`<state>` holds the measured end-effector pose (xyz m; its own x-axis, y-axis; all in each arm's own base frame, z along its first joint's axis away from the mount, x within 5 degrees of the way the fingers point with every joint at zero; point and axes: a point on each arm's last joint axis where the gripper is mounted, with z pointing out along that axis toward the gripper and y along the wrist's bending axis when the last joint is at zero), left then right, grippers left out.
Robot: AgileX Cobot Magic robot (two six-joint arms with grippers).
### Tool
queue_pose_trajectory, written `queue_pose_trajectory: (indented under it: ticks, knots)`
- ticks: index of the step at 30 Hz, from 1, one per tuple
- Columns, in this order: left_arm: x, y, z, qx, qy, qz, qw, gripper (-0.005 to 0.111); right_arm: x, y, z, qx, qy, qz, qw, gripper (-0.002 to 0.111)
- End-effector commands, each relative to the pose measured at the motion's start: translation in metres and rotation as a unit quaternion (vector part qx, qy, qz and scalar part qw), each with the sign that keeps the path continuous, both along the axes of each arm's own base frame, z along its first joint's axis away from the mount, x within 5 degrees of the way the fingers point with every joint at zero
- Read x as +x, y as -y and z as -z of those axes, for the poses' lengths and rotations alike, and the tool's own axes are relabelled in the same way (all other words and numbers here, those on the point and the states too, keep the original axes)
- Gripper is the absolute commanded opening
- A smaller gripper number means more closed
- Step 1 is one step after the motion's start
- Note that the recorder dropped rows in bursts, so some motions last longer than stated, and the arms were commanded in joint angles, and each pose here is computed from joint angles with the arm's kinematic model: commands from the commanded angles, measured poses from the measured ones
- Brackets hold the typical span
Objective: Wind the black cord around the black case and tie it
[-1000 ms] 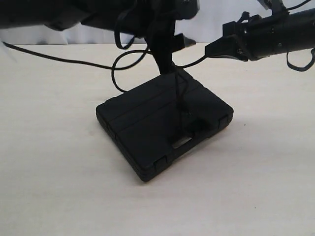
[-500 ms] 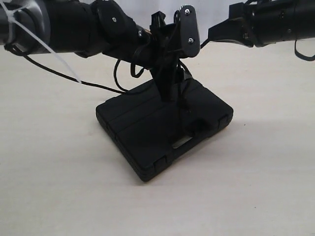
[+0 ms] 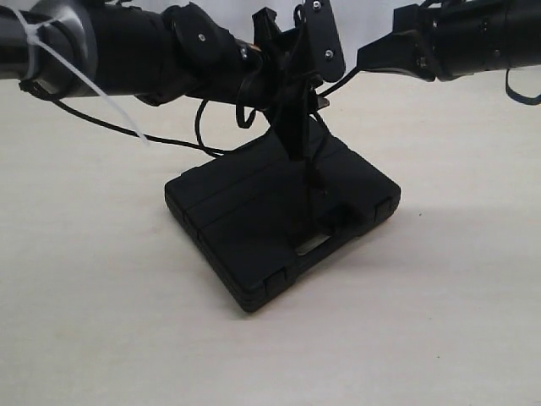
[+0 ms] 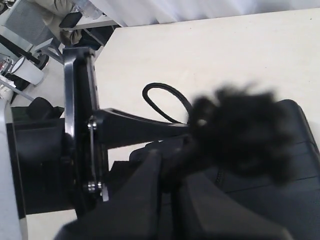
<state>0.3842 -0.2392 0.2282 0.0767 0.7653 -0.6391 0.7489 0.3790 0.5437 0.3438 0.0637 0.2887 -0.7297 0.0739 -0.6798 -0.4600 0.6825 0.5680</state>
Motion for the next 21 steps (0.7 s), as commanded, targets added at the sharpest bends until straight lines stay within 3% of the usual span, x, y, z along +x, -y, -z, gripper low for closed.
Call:
queue_pose_trajectory:
  ticks: [1, 6, 10, 14, 18, 21]
  knots:
    - [0.004, 0.016, -0.002, -0.022, 0.000, 0.003, 1.000, 0.015, -0.001, 0.002, -0.004, 0.003, 0.004, 0.001, 1.000, 0.004]
    - [0.006, 0.018, 0.001, -0.033, -0.016, 0.000, 0.999, 0.001, -0.002, 0.001, -0.004, 0.005, -0.002, 0.001, 1.000, 0.004]
    - [0.008, 0.017, -0.004, -0.050, -0.010, -0.020, 0.999, 0.000, -0.002, 0.001, -0.004, 0.009, -0.008, 0.005, 1.000, 0.008]
    - [0.006, 0.013, -0.023, -0.062, 0.009, -0.023, 0.998, 0.000, -0.002, 0.003, -0.004, 0.026, -0.031, 0.017, 0.999, 0.028]
    - [0.006, 0.000, -0.047, -0.078, 0.029, -0.034, 0.996, 0.000, -0.007, 0.020, -0.007, 0.027, -0.054, 0.029, 0.998, 0.060]
    - [0.010, -0.017, -0.062, -0.103, 0.031, -0.064, 0.992, 0.000, -0.013, 0.049, -0.003, -0.015, -0.097, 0.073, 0.992, 0.068]
